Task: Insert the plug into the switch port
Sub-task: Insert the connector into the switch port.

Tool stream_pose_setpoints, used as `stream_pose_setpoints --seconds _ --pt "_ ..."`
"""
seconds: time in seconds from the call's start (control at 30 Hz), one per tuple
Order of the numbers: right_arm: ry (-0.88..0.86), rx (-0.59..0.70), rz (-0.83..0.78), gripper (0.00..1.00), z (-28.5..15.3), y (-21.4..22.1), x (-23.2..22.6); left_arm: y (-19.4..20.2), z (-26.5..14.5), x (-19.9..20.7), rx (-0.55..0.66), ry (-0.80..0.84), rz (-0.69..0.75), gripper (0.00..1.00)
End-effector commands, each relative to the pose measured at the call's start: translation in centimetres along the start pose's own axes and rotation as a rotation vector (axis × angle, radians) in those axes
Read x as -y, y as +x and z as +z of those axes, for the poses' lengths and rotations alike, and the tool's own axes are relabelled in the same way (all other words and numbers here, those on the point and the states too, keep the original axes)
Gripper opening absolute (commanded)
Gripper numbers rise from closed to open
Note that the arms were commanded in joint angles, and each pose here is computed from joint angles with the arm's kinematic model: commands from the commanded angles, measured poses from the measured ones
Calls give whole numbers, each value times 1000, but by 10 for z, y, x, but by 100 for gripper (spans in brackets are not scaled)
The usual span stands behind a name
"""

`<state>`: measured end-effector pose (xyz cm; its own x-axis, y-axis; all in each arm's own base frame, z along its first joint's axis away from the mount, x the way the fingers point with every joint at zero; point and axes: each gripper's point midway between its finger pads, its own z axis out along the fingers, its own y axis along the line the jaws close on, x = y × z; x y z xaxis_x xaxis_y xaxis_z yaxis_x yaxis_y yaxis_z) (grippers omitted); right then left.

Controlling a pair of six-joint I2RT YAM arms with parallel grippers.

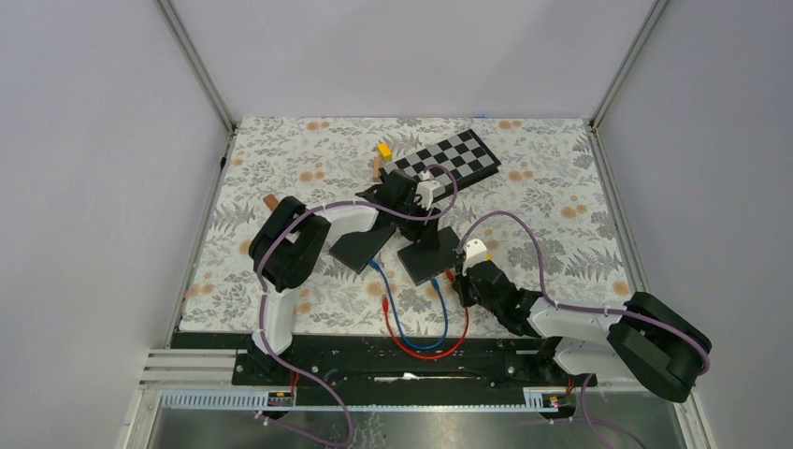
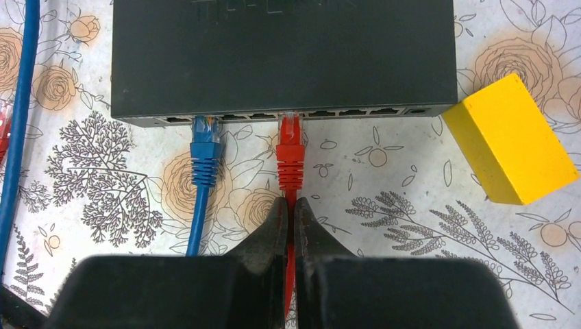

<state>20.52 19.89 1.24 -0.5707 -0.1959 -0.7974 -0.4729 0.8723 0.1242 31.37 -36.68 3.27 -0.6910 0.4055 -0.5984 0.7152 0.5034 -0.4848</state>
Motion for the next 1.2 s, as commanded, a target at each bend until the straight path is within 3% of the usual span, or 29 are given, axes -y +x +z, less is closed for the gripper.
stream_pose_setpoints --seconds 0.0,0.6,0.93,1.17 --pt "-14 155 8 0 10 -52 -12 29 10 6 -101 43 -42 54" --pt "85 293 55 0 -5 -99 0 50 4 11 -139 58 -76 50" --pt "62 247 48 0 9 -77 -2 68 6 13 -175 51 -112 49" --pt "98 256 75 0 10 -85 1 74 10 13 -192 58 -118 47"
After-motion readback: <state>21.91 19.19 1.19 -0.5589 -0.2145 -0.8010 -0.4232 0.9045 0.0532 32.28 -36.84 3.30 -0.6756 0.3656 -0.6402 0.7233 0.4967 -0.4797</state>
